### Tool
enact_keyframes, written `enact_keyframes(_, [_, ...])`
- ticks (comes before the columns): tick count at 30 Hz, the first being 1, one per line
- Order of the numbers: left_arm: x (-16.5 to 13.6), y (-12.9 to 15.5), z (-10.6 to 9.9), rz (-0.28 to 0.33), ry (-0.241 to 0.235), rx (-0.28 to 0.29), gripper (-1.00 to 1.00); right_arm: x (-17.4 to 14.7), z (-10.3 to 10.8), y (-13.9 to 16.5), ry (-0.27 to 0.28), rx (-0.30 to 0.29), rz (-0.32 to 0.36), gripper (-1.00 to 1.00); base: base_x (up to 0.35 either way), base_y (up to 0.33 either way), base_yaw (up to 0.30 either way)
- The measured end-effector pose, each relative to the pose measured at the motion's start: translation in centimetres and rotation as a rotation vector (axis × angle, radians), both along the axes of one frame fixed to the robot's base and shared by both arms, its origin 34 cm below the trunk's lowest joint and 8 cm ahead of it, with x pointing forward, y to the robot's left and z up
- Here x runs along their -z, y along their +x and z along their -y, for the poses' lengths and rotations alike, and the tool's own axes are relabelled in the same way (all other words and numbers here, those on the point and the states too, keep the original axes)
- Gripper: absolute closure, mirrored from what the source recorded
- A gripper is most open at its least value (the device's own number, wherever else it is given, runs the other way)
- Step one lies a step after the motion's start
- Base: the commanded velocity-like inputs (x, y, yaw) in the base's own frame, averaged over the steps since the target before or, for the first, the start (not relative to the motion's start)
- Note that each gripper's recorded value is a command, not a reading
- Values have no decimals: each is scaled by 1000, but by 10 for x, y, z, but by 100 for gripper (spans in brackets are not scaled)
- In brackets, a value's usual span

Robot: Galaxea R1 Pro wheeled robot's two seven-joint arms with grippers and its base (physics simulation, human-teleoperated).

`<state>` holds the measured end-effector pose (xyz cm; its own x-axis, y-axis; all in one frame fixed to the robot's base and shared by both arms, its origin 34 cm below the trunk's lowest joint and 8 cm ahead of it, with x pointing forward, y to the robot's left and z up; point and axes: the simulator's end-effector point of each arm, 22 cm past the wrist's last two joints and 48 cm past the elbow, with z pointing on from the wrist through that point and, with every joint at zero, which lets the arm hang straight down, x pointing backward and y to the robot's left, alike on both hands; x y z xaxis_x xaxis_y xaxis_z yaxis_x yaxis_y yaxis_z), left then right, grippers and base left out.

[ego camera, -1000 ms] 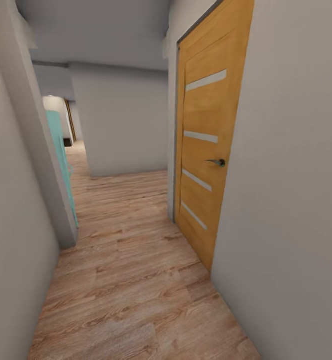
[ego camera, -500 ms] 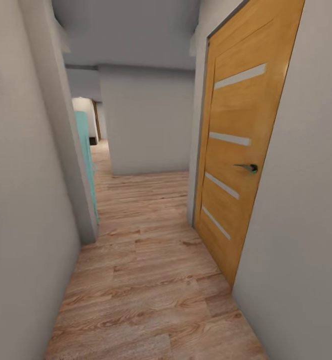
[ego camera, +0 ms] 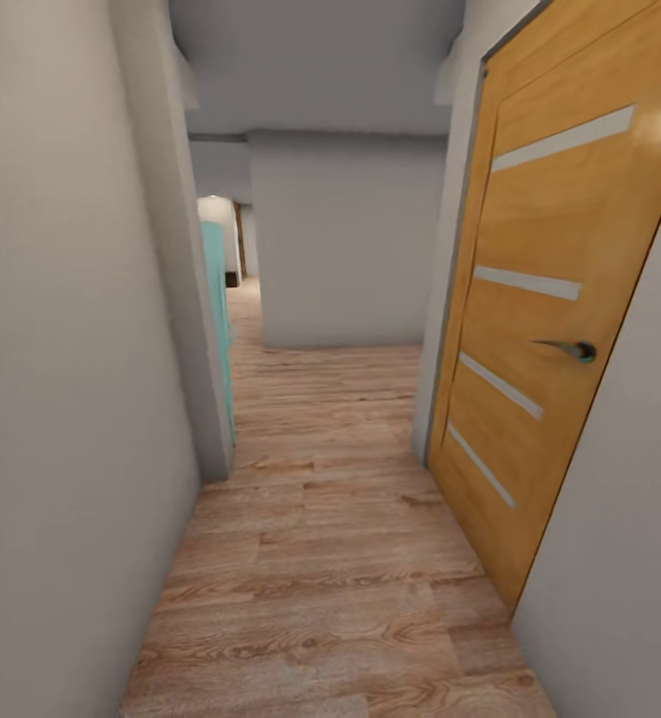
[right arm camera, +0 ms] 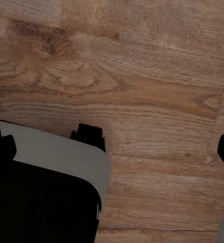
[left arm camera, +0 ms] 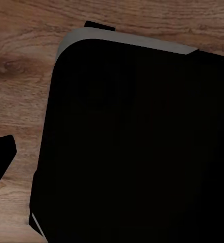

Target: Move the two storage containers from the living room to the garage. In the garage, place one container on the floor and stack the other container on top of it (either order is fine).

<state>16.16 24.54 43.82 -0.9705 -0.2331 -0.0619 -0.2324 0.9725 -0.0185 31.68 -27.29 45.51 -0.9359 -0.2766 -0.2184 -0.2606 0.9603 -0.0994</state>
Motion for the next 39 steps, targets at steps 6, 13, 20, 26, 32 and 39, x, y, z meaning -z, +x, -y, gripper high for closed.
enact_keyframes(6, [0,0,-1,0,1,-1,-100,0,0,0,1,0,0,-100,177,0,271])
enact_keyframes(13, [0,0,0,0,0,-1,-100,0,0,0,2,3,0,-100,183,0,116])
enact_keyframes(20, [0,-1,1,-2,-2,-2,-100,0,-2,0,6,11,1,-100,294,0,7])
enact_keyframes(26, [0,-1,1,-3,-2,-2,-100,0,-3,0,7,11,1,-100,316,0,0])
enact_keyframes(32, [0,-1,2,-3,-3,-1,-100,0,-3,0,8,11,1,-100,317,0,0])
enact_keyframes(39, [0,-1,3,-4,-4,0,-100,0,-3,0,8,11,1,-100,317,0,0])
